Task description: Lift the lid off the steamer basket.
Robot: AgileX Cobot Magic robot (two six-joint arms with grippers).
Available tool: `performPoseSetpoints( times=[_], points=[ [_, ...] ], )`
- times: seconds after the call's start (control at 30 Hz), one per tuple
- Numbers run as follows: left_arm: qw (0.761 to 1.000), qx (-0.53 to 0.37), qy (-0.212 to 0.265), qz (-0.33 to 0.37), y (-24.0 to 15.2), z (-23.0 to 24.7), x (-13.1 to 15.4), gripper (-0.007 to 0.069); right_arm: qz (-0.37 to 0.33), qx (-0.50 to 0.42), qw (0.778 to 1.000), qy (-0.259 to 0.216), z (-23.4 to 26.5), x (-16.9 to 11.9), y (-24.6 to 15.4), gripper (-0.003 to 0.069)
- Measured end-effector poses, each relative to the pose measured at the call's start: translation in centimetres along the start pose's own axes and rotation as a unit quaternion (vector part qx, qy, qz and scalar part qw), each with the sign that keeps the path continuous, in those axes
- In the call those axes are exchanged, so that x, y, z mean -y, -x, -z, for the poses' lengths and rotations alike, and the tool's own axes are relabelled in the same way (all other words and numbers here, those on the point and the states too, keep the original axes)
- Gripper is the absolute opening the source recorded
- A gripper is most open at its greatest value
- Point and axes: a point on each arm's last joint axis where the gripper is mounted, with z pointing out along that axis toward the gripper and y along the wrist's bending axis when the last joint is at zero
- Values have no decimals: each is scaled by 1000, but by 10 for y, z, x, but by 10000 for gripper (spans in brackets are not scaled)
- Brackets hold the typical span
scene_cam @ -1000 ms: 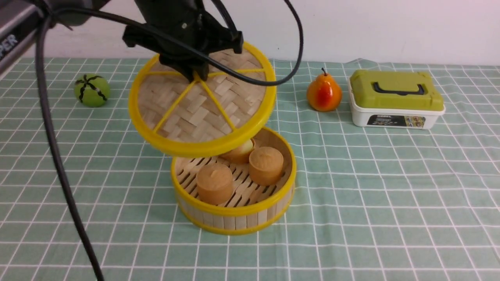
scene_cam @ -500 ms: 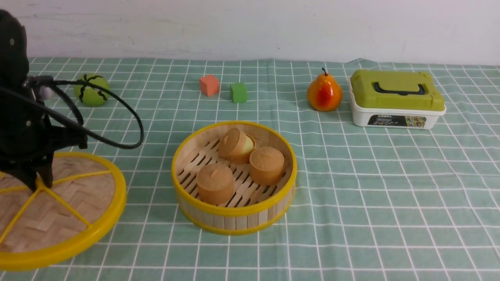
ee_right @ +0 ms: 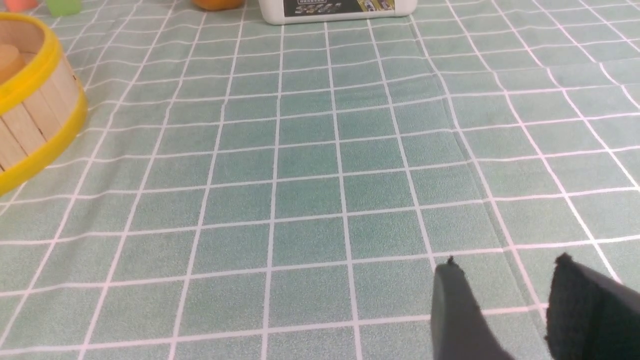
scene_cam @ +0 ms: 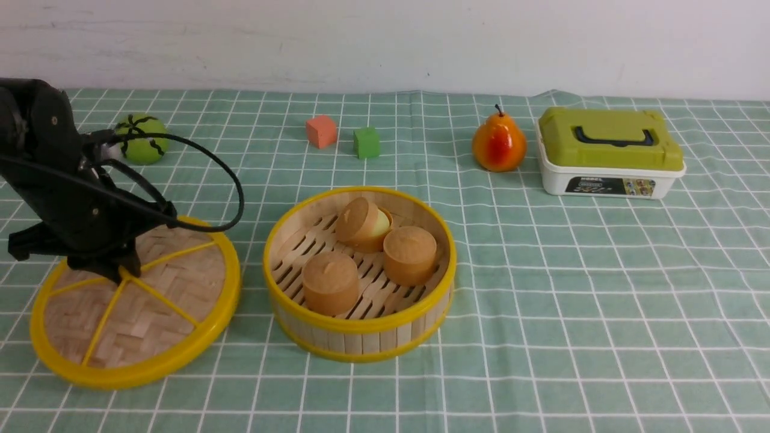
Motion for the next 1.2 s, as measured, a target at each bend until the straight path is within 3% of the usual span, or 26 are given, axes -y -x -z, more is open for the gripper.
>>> performPoseSetpoints(
  times=[0.13, 0.33, 0.37, 0.47, 0.6, 0.67, 0.8, 0.83, 0.97, 1.17, 1.2],
  points=[
    [1000, -8, -17, 12, -1, -6, 3, 118, 0, 0, 1000, 0, 0, 0, 0, 242],
    [999, -24, -35, 34, -3, -15, 7, 242, 0, 0, 1000, 0, 0, 0, 0, 242],
    [999, -24, -34, 33, -3, -15, 7, 299, 0, 0, 1000, 0, 0, 0, 0, 242],
    [999, -32, -26, 25, 0, -9, 7, 378, 0, 0, 1000, 0, 0, 0, 0, 242],
    [998, -51, -20, 18, 7, 6, 9, 424, 0, 0, 1000, 0, 0, 0, 0, 242],
    [998, -55, -21, 12, 11, 19, 11, 417, 0, 0, 1000, 0, 0, 0, 0, 241],
    [999, -36, -35, 1, 20, 63, 14, 288, 0, 0, 1000, 0, 0, 0, 0, 240],
    [999, -17, -44, -9, 19, 89, 14, 183, 0, 0, 1000, 0, 0, 0, 0, 240],
    [996, 14, -70, -44, 0, 143, 11, -13, 0, 0, 1000, 0, 0, 0, 0, 240],
    [988, 68, -130, -51, -56, 200, 0, -13, 0, 0, 1000, 0, 0, 0, 0, 240],
    [979, 110, -164, -53, -79, 217, -4, -13, 0, 0, 1000, 0, 0, 0, 0, 241]
  ],
)
